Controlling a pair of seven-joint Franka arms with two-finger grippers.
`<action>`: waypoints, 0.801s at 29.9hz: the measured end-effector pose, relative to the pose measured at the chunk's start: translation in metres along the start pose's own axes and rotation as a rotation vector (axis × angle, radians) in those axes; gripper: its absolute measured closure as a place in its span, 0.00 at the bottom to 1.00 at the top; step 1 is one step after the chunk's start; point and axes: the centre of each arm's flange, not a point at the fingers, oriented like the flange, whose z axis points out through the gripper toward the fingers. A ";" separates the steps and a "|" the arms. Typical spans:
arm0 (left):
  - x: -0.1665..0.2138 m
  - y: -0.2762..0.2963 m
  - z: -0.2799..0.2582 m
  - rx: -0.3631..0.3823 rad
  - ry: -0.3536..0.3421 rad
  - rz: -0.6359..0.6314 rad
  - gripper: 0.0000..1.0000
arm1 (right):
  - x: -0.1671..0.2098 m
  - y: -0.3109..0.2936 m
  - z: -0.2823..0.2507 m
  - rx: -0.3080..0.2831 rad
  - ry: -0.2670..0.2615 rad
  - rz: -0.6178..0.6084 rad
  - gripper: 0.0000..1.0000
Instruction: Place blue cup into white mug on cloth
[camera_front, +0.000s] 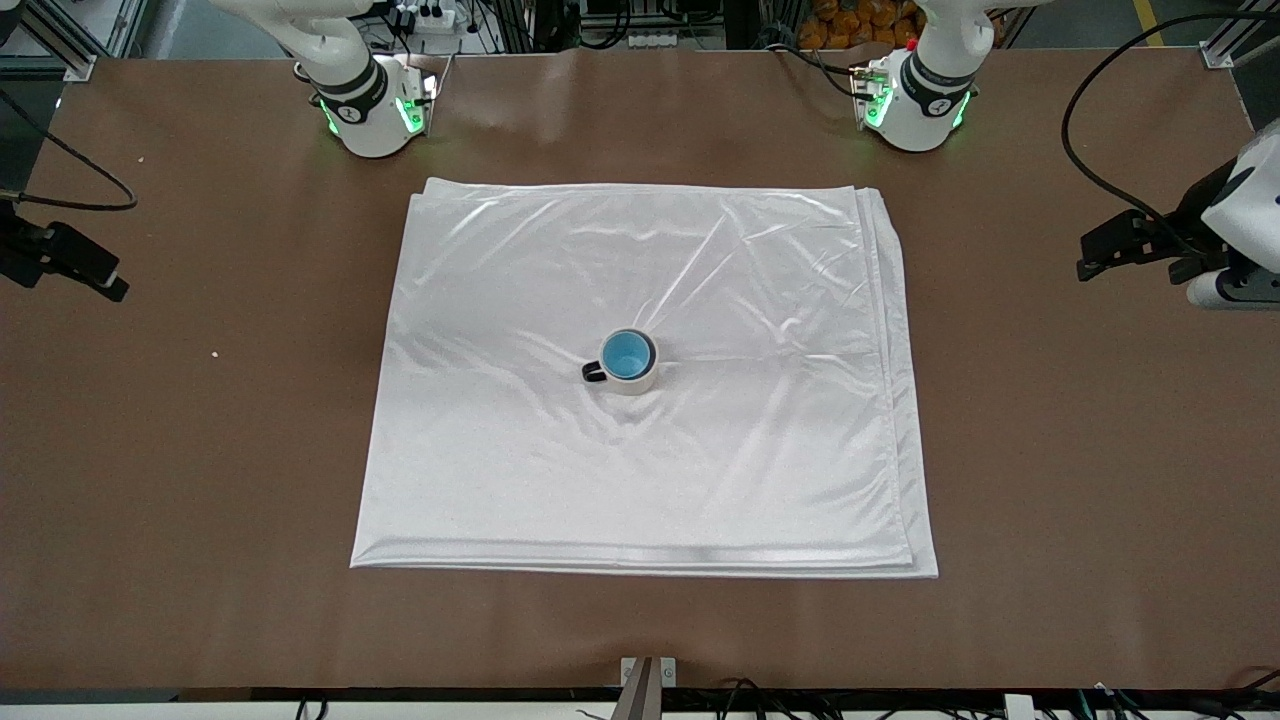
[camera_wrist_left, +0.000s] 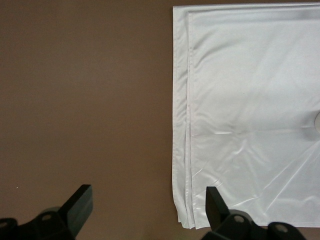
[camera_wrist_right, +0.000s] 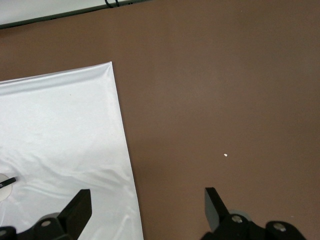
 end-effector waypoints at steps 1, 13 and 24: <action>0.000 0.000 0.000 0.000 0.000 0.000 0.00 | 0.000 0.000 0.000 0.000 -0.001 0.000 0.00; 0.000 0.000 0.000 0.000 0.000 0.000 0.00 | -0.002 0.003 0.000 -0.003 -0.013 0.006 0.00; 0.000 0.000 0.000 0.000 0.000 0.000 0.00 | -0.002 0.006 -0.001 -0.011 -0.013 0.009 0.00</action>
